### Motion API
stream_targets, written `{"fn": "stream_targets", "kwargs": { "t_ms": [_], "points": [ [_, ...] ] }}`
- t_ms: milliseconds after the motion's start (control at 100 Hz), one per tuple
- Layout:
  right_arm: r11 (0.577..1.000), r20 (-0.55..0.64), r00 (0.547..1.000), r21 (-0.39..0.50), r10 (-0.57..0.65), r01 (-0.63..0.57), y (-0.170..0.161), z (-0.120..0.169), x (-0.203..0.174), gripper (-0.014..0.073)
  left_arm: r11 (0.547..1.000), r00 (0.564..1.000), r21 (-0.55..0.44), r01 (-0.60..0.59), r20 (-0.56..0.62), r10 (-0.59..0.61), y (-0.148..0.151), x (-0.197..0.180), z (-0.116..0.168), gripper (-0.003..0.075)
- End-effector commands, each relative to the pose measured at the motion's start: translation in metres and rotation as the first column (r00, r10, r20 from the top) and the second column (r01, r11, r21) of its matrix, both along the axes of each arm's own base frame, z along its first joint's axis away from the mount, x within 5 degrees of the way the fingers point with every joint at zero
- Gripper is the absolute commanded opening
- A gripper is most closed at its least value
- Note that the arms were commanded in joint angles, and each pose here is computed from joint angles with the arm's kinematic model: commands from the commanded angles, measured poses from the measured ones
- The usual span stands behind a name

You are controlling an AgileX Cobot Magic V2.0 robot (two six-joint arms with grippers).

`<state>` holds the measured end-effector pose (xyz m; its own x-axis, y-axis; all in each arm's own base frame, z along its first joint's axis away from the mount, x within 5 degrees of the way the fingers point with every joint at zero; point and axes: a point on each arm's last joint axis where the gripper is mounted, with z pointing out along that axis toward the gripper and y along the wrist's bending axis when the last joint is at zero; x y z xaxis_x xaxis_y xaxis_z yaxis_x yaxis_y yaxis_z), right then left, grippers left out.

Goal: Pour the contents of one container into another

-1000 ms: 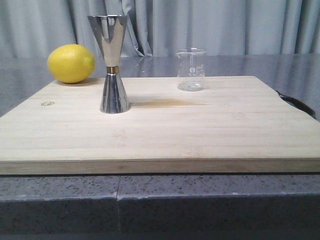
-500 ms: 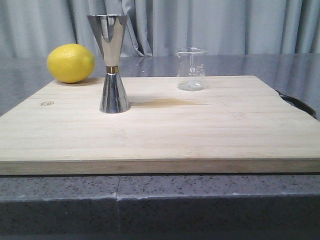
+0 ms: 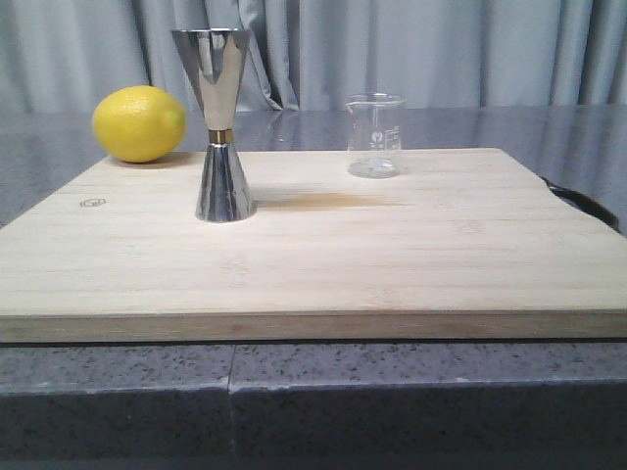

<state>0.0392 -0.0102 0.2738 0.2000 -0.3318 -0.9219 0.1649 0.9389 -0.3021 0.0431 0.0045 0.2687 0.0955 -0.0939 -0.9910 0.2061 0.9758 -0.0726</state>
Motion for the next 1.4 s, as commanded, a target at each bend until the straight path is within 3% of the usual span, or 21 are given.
{"fn": "stream_targets", "kwargs": {
  "t_ms": [0,550,670,810,930,1110,1390],
  "points": [
    [1.0,0.046,0.999,-0.021,0.019,-0.018,0.002,0.009,-0.005,-0.0073,0.999,0.997,-0.015,0.032,0.075,-0.031,0.0,-0.006,0.012,-0.0019],
    [1.0,0.046,0.999,-0.021,0.019,-0.018,0.002,0.009,-0.005,-0.0073,0.999,0.997,-0.016,0.031,0.073,-0.029,0.0,-0.006,0.011,-0.0019],
    [1.0,0.046,0.999,-0.021,0.019,-0.018,0.002,0.009,-0.005,-0.0073,0.991,0.998,-0.124,0.054,-0.015,-0.057,-0.002,-0.005,0.004,-0.0019],
    [1.0,0.046,0.999,-0.021,0.019,-0.018,0.002,0.009,-0.005,-0.0073,0.994,0.991,-0.005,0.105,-0.086,-0.105,-0.008,-0.005,-0.006,-0.0019],
    [1.0,0.046,0.999,-0.021,0.019,-0.018,0.002,0.009,-0.005,-0.0073,0.986,0.988,0.081,0.147,-0.05,-0.144,-0.016,-0.004,-0.014,-0.0019],
    [1.0,0.046,0.999,-0.021,0.019,-0.018,0.002,0.009,-0.005,-0.0073,0.997,0.997,0.048,0.06,0.038,-0.061,-0.016,0.002,-0.023,-0.0019],
    [1.0,0.046,0.999,-0.021,0.019,-0.018,0.002,0.009,-0.005,-0.0073,0.998,0.998,0.015,-0.062,-0.015,0.062,-0.012,0.01,-0.054,-0.0019]
  ]
}}
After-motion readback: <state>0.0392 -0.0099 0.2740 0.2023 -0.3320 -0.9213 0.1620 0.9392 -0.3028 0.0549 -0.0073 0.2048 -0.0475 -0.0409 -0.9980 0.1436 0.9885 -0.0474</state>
